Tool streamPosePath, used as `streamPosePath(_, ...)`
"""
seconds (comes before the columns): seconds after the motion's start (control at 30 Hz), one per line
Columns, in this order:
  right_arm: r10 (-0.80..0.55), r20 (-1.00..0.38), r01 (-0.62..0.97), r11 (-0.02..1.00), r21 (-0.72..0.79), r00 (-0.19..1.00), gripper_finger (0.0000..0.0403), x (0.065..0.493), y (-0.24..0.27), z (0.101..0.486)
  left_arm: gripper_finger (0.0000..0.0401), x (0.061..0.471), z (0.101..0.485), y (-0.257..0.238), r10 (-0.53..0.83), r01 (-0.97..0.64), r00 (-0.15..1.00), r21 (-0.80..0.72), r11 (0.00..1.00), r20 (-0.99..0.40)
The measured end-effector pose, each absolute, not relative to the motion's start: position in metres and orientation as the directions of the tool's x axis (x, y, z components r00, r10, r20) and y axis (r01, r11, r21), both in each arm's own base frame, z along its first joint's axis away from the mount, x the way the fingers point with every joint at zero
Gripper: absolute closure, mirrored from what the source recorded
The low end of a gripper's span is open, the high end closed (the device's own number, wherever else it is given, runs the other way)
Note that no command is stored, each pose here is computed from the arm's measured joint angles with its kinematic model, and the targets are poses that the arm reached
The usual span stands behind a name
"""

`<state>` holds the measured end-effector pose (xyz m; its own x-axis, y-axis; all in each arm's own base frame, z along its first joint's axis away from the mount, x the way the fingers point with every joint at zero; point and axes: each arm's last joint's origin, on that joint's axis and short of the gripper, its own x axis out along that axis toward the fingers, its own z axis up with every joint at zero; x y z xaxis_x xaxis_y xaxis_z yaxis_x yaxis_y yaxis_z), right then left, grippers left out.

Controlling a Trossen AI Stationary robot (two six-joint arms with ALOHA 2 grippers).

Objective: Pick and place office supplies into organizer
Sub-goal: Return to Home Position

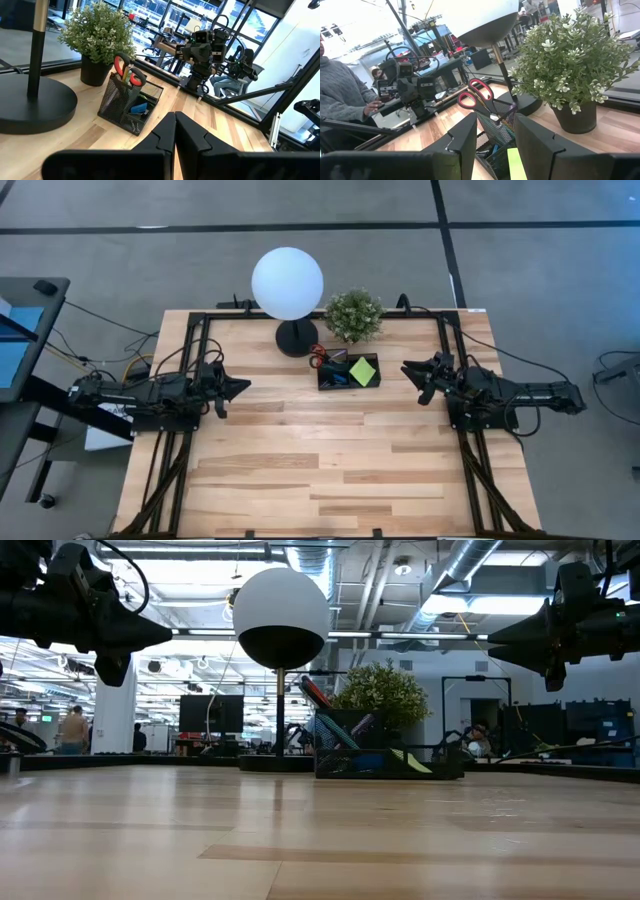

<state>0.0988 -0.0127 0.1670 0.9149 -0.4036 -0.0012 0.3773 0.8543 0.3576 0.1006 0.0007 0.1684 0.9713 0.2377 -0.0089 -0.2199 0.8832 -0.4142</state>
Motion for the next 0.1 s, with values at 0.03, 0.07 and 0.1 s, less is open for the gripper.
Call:
streamPosePath(0.03,-0.404,-0.001,0.378,0.854,0.358,0.915,0.0280,0.0988,-0.0127,0.1670,0.0401,0.1006,0.1684,0.0007,0.238,-0.220,0.971,-0.414,0.883,-0.009)
streamPosePath(0.07,-0.404,-0.001,0.377,0.854,0.358,0.915,0.0280,0.0988,-0.0127,0.1670,0.0401,0.1006,0.1684,0.0007,0.237,-0.220,0.971,-0.414,0.883,-0.009)
streamPosePath(0.1,-0.404,-0.001,0.378,0.854,0.358,0.915,0.0280,0.0988,-0.0127,0.1670,0.0401,0.1006,0.1683,0.0007,0.237,-0.220,0.971,-0.414,0.883,-0.009)
